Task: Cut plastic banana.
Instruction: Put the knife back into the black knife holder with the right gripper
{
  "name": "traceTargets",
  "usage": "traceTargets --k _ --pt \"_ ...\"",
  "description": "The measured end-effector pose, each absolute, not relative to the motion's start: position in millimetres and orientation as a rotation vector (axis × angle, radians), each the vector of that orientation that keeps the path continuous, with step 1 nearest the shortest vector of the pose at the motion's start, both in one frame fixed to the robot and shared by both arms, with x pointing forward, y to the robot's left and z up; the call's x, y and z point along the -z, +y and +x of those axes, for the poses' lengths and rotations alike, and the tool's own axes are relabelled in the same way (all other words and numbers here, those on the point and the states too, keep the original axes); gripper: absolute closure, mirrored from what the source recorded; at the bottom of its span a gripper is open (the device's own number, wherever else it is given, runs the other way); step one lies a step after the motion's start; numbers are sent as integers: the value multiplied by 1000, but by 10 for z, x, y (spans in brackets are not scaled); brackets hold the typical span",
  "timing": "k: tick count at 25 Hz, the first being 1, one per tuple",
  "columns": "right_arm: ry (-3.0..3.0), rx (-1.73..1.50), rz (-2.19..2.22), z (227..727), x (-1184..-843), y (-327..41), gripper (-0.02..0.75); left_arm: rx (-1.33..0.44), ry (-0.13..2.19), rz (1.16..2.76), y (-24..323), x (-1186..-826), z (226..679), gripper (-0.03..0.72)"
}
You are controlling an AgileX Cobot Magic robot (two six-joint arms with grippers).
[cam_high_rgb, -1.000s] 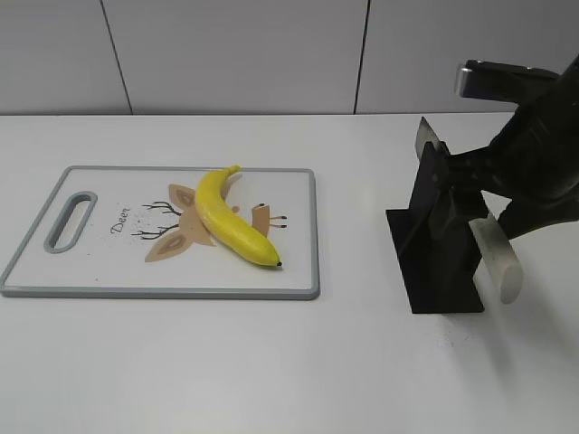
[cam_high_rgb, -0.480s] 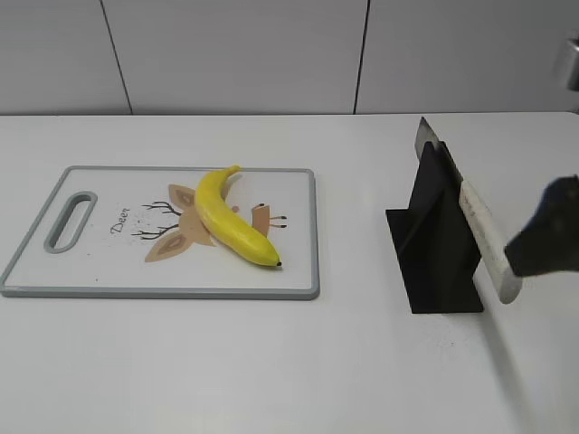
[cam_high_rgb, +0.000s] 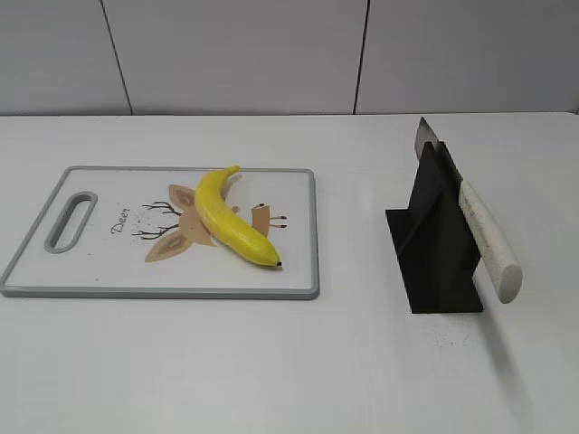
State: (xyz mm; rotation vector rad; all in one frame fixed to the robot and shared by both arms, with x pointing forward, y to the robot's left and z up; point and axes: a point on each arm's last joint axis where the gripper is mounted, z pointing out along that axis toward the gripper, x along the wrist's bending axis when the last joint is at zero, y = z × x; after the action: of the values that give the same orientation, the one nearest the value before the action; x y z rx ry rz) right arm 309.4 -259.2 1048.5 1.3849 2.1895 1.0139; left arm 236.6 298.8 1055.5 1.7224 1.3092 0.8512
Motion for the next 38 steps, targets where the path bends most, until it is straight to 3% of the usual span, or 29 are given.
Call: traceTargets --k 16,38 --pt "1908 -1101 1159 2474 -10374 -2925 176 -852 1309 1722 2988 -10555 2366 141" --pt "1732 -1008 1307 2463 -10378 -2947 179 -854 1308 1720 2989 -10557 2367 141"
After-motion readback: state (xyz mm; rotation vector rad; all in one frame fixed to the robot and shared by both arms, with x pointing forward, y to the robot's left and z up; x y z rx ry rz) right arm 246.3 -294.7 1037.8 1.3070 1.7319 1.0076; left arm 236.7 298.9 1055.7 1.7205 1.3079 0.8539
